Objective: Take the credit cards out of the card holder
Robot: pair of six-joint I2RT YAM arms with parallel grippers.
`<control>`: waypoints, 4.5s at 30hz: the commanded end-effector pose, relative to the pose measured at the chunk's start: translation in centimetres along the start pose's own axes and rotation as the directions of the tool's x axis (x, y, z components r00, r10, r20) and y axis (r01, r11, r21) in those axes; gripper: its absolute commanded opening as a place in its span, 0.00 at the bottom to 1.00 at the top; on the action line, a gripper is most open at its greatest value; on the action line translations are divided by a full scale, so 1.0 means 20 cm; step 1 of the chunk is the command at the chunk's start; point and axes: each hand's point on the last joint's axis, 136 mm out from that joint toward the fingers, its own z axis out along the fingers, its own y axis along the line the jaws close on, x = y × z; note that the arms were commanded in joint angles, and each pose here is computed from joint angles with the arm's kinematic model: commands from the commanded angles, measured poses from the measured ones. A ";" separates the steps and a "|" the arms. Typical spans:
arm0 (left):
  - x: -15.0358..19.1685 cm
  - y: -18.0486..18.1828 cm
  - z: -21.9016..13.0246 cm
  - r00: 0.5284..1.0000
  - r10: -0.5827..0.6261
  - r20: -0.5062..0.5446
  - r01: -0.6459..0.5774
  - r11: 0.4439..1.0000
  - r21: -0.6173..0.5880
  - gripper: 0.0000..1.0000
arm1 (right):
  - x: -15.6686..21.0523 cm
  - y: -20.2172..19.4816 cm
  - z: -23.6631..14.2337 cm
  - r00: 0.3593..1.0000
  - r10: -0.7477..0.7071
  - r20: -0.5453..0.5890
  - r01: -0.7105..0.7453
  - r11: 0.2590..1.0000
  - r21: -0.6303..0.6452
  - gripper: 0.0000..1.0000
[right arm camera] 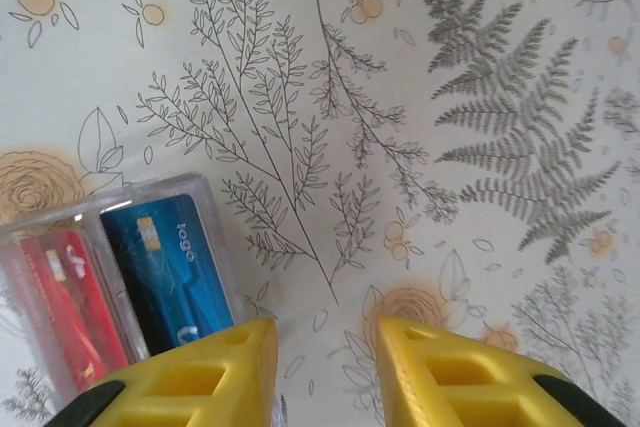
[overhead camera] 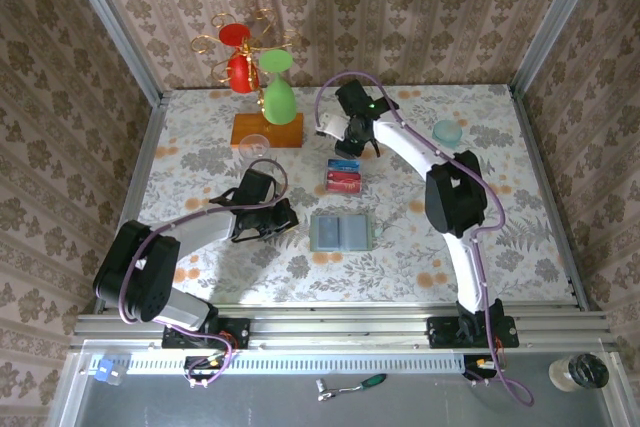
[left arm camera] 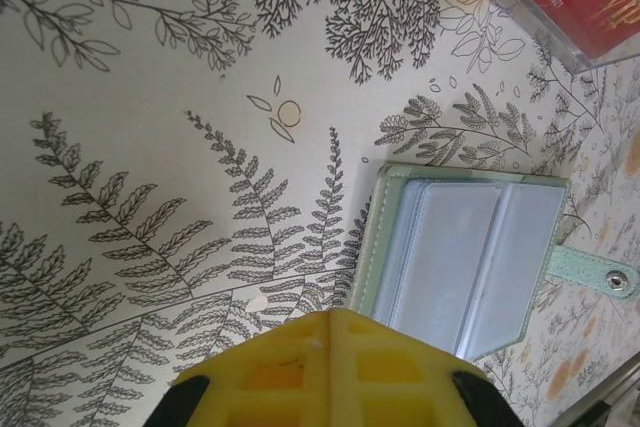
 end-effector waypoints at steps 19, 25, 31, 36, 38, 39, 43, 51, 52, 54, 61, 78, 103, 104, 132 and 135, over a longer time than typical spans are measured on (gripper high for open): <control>0.11 -0.12 0.05 0.996 0.085 -0.022 -0.084 0.995 0.056 0.00 | -0.05 0.47 -0.38 0.708 0.692 0.143 -0.652 0.717 -0.246 0.30; 0.17 -0.13 0.08 0.993 0.106 -0.041 -0.104 0.993 0.050 0.00 | 0.06 0.59 -0.37 0.540 0.840 0.058 -0.791 0.529 -0.307 0.27; 0.21 -0.08 0.11 0.993 0.103 -0.055 -0.102 0.995 0.020 0.00 | 0.12 0.74 -0.33 0.408 0.910 -0.072 -0.854 0.353 -0.381 0.25; 0.23 -0.07 0.13 0.993 0.104 -0.052 -0.103 0.994 0.022 0.00 | 0.14 0.85 -0.29 0.349 0.921 -0.175 -0.872 0.251 -0.419 0.25; 0.23 -0.07 0.15 0.993 0.103 -0.057 -0.102 0.995 0.024 0.00 | 0.15 0.87 -0.27 0.346 0.919 -0.188 -0.876 0.244 -0.417 0.25; 0.23 -0.07 0.15 0.993 0.104 -0.058 -0.103 0.994 0.027 0.00 | 0.16 0.88 -0.26 0.346 0.918 -0.193 -0.877 0.243 -0.415 0.25; 0.22 -0.09 0.17 0.992 0.110 -0.061 -0.108 0.994 0.035 0.00 | 0.17 0.91 -0.23 0.341 0.916 -0.214 -0.882 0.233 -0.409 0.26; 0.22 -0.07 0.19 0.991 0.108 -0.074 -0.107 0.994 0.012 0.00 | 0.15 0.96 -0.18 0.342 0.907 -0.245 -0.888 0.227 -0.400 0.27; 0.22 -0.06 0.19 0.992 0.105 -0.077 -0.105 0.994 0.008 0.00 | 0.16 0.97 -0.17 0.338 0.907 -0.253 -0.892 0.223 -0.393 0.27; 0.23 -0.05 0.19 0.991 0.104 -0.083 -0.104 0.995 0.006 0.00 | 0.16 0.98 -0.16 0.335 0.906 -0.260 -0.896 0.220 -0.386 0.28; 0.26 0.00 0.20 0.992 0.086 -0.095 -0.087 0.996 -0.003 0.00 | 0.19 1.03 -0.11 0.311 0.905 -0.290 -0.913 0.200 -0.355 0.30; 0.28 0.02 0.21 0.992 0.075 -0.101 -0.076 0.997 -0.004 0.00 | 0.22 1.13 -0.01 0.302 0.891 -0.339 -0.931 0.199 -0.306 0.30; 0.29 0.03 0.20 0.992 0.068 -0.105 -0.070 0.997 -0.020 0.00 | 0.34 1.11 0.01 0.292 0.896 -0.334 -0.953 0.244 -0.177 0.30; 0.29 0.04 0.20 0.992 0.066 -0.106 -0.069 0.997 -0.022 0.00 | 0.35 1.10 0.00 0.296 0.896 -0.331 -0.953 0.252 -0.170 0.30; 0.19 -0.11 0.07 0.993 0.106 -0.053 -0.106 0.994 0.018 0.00 | 0.36 1.13 -0.02 0.329 0.881 -0.340 -0.940 0.269 -0.212 0.30; 0.16 -0.18 0.06 0.993 0.107 -0.040 -0.105 0.993 0.061 0.00 | 0.34 1.13 -0.03 0.332 0.881 -0.336 -0.935 0.262 -0.238 0.30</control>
